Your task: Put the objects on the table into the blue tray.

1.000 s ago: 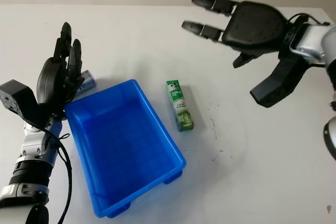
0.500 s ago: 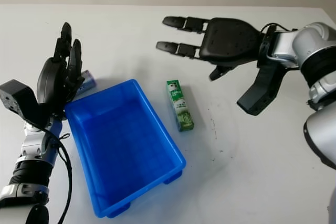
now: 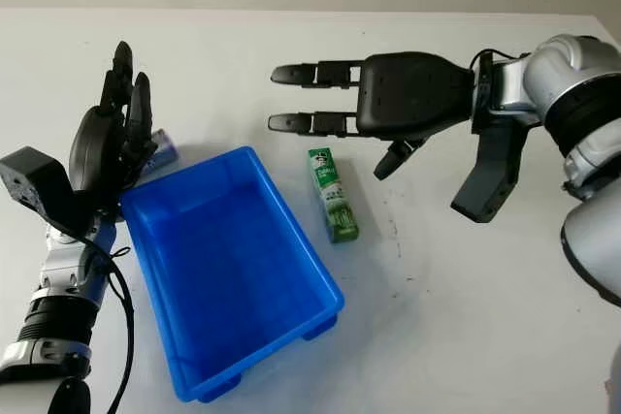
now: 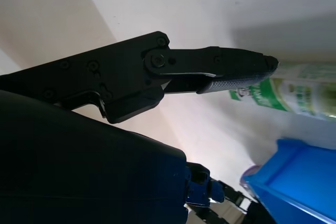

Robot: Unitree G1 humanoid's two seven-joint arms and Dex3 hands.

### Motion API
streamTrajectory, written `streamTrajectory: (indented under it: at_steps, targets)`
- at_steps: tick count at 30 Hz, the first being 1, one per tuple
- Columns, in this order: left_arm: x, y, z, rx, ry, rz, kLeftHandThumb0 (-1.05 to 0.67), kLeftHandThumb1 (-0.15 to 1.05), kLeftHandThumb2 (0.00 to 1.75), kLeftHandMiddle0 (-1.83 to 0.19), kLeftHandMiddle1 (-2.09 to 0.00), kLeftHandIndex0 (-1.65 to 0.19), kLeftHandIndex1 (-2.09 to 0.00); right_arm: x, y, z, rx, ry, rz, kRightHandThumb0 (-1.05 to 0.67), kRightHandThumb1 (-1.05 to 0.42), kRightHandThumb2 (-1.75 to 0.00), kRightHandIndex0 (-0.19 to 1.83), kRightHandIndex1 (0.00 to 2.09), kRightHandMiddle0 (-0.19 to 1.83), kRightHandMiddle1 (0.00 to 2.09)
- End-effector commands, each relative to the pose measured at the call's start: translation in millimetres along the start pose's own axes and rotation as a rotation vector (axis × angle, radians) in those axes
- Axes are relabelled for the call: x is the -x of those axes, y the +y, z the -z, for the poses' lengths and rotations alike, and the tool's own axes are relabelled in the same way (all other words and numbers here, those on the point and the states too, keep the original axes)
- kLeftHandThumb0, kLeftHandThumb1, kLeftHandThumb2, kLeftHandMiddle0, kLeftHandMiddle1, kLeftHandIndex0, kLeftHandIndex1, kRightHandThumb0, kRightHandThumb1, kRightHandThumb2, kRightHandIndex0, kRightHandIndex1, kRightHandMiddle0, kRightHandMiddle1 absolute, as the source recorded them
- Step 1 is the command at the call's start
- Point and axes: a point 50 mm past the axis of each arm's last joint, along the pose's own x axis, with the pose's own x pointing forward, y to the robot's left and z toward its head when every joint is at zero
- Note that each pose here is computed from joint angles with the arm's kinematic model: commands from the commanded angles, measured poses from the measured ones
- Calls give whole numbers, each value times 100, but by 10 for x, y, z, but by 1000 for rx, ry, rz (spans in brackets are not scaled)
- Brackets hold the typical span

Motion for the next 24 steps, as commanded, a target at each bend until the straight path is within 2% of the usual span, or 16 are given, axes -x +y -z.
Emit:
streamTrajectory:
  at_steps: [1,24]
  targets:
    - [-42,-36,-69,4,-29,10,-68,105,65,19,0,19,0,-1,-5,-12,-1,-21,0,-84,-105,-38,-16,4,-12,3]
    - [52,-41,-86,12,-25,-11,-65,105,66,19,0,19,0,-232,292,-427,-131,-132,0,-71,-105,-33,-11,7,-5,7]
